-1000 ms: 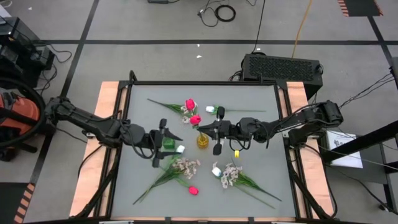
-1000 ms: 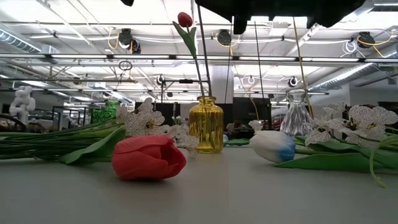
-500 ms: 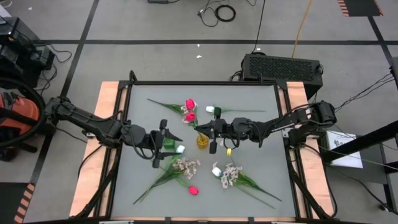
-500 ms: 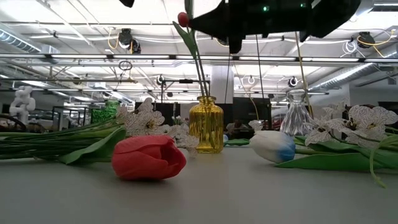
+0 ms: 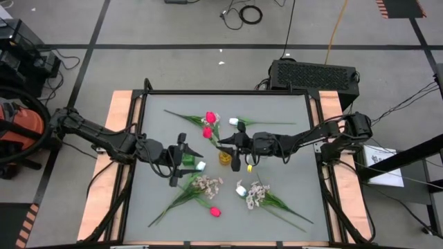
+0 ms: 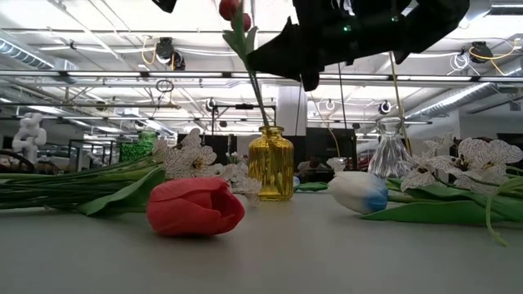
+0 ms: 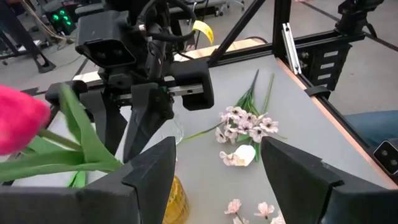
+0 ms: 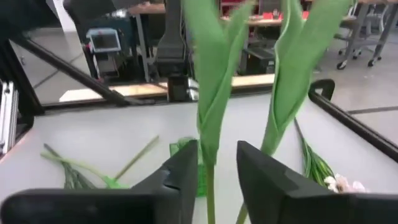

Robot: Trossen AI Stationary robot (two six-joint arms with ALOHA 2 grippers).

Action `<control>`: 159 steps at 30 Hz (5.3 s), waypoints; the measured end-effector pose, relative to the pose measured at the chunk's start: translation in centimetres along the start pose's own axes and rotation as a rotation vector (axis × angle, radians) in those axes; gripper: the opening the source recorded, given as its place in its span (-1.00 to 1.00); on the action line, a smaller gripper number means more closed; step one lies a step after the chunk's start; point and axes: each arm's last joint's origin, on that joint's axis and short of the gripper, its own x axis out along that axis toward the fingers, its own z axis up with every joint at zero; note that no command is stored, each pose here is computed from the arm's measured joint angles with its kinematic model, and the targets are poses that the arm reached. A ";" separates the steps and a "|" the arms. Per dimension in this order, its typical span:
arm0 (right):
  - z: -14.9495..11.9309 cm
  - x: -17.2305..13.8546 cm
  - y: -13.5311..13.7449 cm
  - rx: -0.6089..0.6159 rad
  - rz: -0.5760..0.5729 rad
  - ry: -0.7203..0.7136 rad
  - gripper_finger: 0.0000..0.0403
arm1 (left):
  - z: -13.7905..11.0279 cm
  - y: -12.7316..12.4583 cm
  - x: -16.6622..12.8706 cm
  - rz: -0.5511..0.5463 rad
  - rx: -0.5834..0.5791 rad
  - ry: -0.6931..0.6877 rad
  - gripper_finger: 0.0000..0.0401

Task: Sort flowers into vase by color
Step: Put the top pink flower into the yellow flower vase, then put the pink flower into the yellow flower vase

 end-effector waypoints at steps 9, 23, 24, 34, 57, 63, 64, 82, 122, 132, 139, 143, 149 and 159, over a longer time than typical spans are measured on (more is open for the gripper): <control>1.6 -2.3 -0.1 0.014 0.063 0.106 -0.19 | -0.2 -0.1 0.0 -0.003 0.004 0.023 0.22; 3.0 -5.9 -0.5 0.022 0.071 0.253 -0.06 | -0.4 -0.9 -0.2 -0.037 -0.008 0.041 0.22; 3.1 -6.1 -0.5 0.021 0.071 0.260 -0.06 | -0.4 -1.1 -0.2 -0.043 -0.005 0.040 0.22; 3.8 -7.7 -0.6 0.031 0.069 0.287 -0.07 | -0.9 -4.4 -1.2 -0.174 -0.111 0.105 0.22; 4.1 -8.8 -0.6 0.068 0.062 0.322 -0.07 | -10.1 -11.9 2.2 0.141 -0.283 0.615 0.22; 4.0 -8.9 -0.6 0.076 0.063 0.330 -0.07 | -11.9 -10.8 1.8 0.250 -0.306 0.686 0.21; 4.0 -8.9 -0.6 0.076 0.063 0.330 -0.07 | -12.1 -10.7 1.7 0.256 -0.302 0.689 0.21; 6.2 -13.5 1.8 0.225 0.247 0.301 -0.07 | -16.1 -11.4 3.1 0.158 -0.163 0.849 0.21; 6.4 -14.0 2.1 0.212 0.270 0.288 -0.07 | -15.0 -12.4 4.2 0.081 -0.216 0.791 -0.99; 6.4 -14.0 2.1 0.213 0.249 0.282 -0.07 | -12.8 -11.8 5.1 0.198 -0.215 0.667 -0.99; 6.4 -14.0 2.1 0.216 0.247 0.280 -0.07 | -12.6 -10.8 5.7 0.233 -0.241 0.663 -0.99; 6.7 -13.9 2.1 0.217 0.255 0.249 -0.07 | -11.4 -10.3 6.1 0.255 -0.250 0.661 -0.99; 7.3 -13.7 2.5 0.188 0.285 0.175 -0.07 | -9.3 -9.9 6.3 0.271 -0.246 0.688 -1.00; 6.4 -12.6 3.6 0.151 0.314 0.197 -0.07 | -6.6 -9.6 5.9 0.291 -0.263 0.756 -1.00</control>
